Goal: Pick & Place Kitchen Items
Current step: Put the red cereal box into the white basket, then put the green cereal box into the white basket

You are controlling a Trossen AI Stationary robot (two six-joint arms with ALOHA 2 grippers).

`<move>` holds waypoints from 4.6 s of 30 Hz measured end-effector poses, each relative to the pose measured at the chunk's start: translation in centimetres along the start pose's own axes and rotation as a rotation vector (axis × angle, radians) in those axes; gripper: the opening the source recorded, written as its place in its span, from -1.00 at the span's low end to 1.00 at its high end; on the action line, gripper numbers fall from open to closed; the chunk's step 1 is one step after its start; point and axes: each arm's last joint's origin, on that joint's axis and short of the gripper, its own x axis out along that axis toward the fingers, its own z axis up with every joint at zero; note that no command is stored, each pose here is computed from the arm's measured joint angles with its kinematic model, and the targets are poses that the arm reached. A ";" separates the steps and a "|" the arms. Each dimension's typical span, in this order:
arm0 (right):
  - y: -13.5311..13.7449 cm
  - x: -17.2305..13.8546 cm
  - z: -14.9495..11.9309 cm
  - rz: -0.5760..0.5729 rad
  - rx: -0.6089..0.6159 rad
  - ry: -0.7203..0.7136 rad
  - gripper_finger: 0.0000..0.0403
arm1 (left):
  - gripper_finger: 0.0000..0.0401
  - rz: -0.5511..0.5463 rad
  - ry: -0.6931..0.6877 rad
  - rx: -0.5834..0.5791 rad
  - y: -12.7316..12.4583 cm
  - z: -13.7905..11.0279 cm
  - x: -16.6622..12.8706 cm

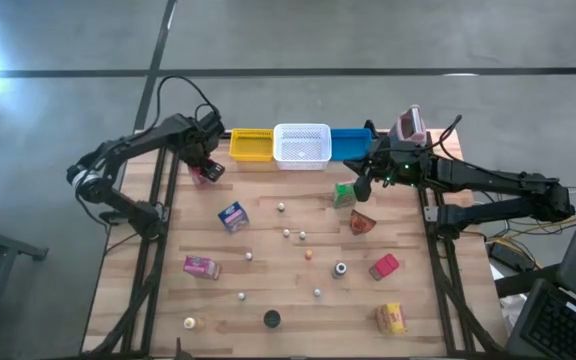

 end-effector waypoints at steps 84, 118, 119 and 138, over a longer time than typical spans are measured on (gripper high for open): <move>-1.7 -0.8 0.5 -0.058 0.095 -0.022 -0.96 | -0.02 -0.083 -0.471 0.844 -10.2 21.0 -2.2; -1.8 -0.7 0.1 -0.061 0.074 -0.007 -0.96 | 0.24 0.061 -0.440 0.902 -12.3 21.3 -0.5; -1.8 -0.7 0.1 -0.061 0.074 -0.007 -0.96 | 0.28 0.062 -0.440 0.901 -12.3 21.3 -0.5; -1.8 -0.7 0.2 -0.072 0.048 -0.010 -0.96 | 0.44 0.041 -0.580 0.805 -10.1 19.8 -12.0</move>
